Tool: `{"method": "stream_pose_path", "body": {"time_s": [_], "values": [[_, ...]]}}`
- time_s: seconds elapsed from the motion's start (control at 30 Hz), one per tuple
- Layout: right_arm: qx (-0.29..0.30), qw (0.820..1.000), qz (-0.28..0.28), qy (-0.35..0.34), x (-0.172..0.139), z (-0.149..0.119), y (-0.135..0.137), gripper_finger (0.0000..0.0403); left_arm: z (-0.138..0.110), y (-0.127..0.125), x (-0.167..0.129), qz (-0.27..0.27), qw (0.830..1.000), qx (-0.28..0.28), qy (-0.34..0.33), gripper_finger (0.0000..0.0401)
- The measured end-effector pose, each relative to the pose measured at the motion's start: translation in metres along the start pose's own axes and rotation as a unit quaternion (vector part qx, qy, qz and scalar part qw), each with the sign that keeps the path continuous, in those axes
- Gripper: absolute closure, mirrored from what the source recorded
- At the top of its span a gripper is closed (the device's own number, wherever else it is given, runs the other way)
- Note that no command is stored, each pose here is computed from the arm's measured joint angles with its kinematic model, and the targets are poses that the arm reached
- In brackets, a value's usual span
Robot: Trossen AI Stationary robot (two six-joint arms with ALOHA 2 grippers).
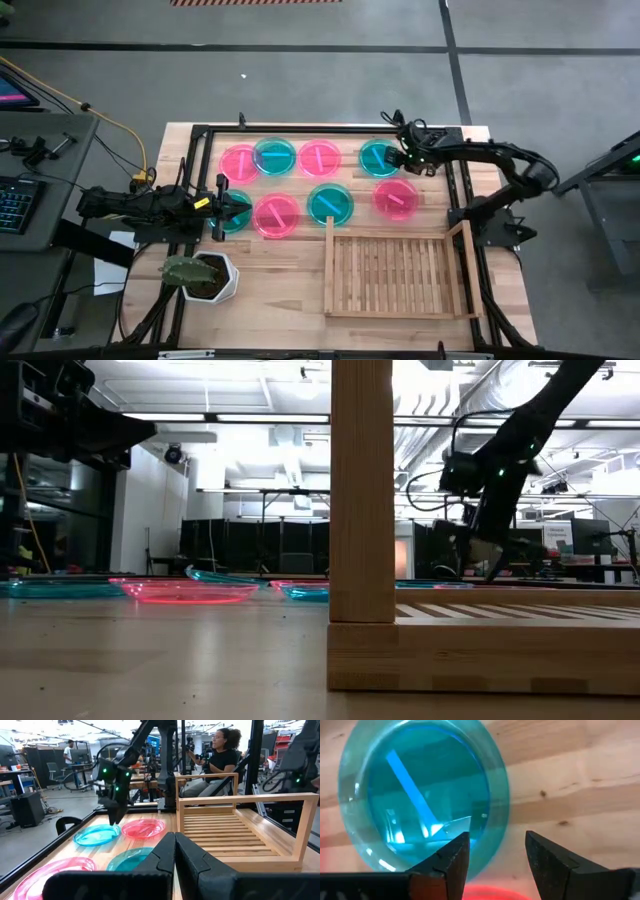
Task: Place and stack plates onto a shelf
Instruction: Put the blue plate on the shelf
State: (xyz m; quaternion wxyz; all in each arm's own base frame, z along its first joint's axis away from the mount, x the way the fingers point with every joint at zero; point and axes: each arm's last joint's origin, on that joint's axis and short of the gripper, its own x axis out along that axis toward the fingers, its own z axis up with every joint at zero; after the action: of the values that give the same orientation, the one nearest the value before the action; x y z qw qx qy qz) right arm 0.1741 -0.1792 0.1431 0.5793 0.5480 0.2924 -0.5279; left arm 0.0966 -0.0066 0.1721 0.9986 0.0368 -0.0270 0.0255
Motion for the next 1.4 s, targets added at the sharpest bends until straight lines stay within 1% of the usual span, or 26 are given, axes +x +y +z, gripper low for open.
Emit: {"method": "stream_pose_path", "body": {"time_s": [0.2, 0.3, 0.4, 0.53, 0.57, 0.6, 0.7, 0.8, 0.9, 1.0, 1.1, 1.27, 1.4], "values": [[0.008, 1.0, 0.009, -0.014, 0.019, 0.005, 0.004, 0.0225, 0.0, 0.0, 0.0, 0.0, 1.0, 0.0, 0.0, 0.0401], [0.008, 1.0, 0.005, -0.017, 0.024, 0.007, 0.003, 0.0239, 0.0, 0.0, 0.0, 0.0, 1.0, 0.0, 0.0, 0.0401], [0.001, 1.0, -0.004, -0.023, 0.026, 0.009, 0.001, 0.028, 0.0, 0.0, 0.0, 0.0, 1.0, 0.0, 0.0, 0.0401], [0.004, 0.999, -0.012, -0.033, 0.027, 0.01, 0.0, 0.0372, 0.0, 0.0, 0.0, 0.0, 1.0, 0.0, 0.0, 0.0401], [0.003, 0.999, -0.011, -0.036, 0.028, 0.01, 0.0, 0.0386, 0.0, 0.0, 0.0, 0.0, 1.0, 0.0, 0.0, 0.0401], [-0.001, 0.999, -0.011, -0.037, 0.028, 0.01, 0.0, 0.0392, 0.0, 0.0, 0.0, 0.0, 1.0, 0.0, 0.0, 0.0401], [-0.016, 0.999, -0.004, -0.041, 0.021, 0.011, 0.001, 0.039, 0.0, 0.0, 0.0, 0.0, 1.0, 0.0, 0.0, 0.0401], [-0.031, 0.998, 0.006, -0.051, 0.005, 0.011, 0.001, 0.04, 0.0, 0.0, 0.0, 0.0, 1.0, 0.0, 0.0, 0.0401], [-0.043, 0.995, 0.034, -0.078, -0.02, 0.013, 0.003, 0.0402, 0.0, 0.0, 0.0, 0.0, 1.0, 0.0, 0.0, 0.0401], [-0.06, 0.993, 0.05, -0.091, -0.044, 0.011, 0.0, 0.0402, 0.0, 0.0, 0.0, 0.0, 1.0, 0.0, 0.0, 0.0401], [-0.079, 0.988, 0.079, -0.108, -0.071, 0.007, -0.004, 0.0403, 0.0, 0.0, 0.0, 0.0, 1.0, 0.0, 0.0, 0.0401], [-0.107, 0.974, 0.157, -0.126, -0.111, -0.003, -0.01, 0.0403, 0.0, 0.0, 0.0, 0.0, 1.0, 0.0, 0.0, 0.0401], [-0.125, 0.96, 0.233, -0.097, -0.135, -0.013, -0.016, 0.0403, 0.0, 0.0, 0.0, 0.0, 1.0, 0.0, 0.0, 0.0401]]}}
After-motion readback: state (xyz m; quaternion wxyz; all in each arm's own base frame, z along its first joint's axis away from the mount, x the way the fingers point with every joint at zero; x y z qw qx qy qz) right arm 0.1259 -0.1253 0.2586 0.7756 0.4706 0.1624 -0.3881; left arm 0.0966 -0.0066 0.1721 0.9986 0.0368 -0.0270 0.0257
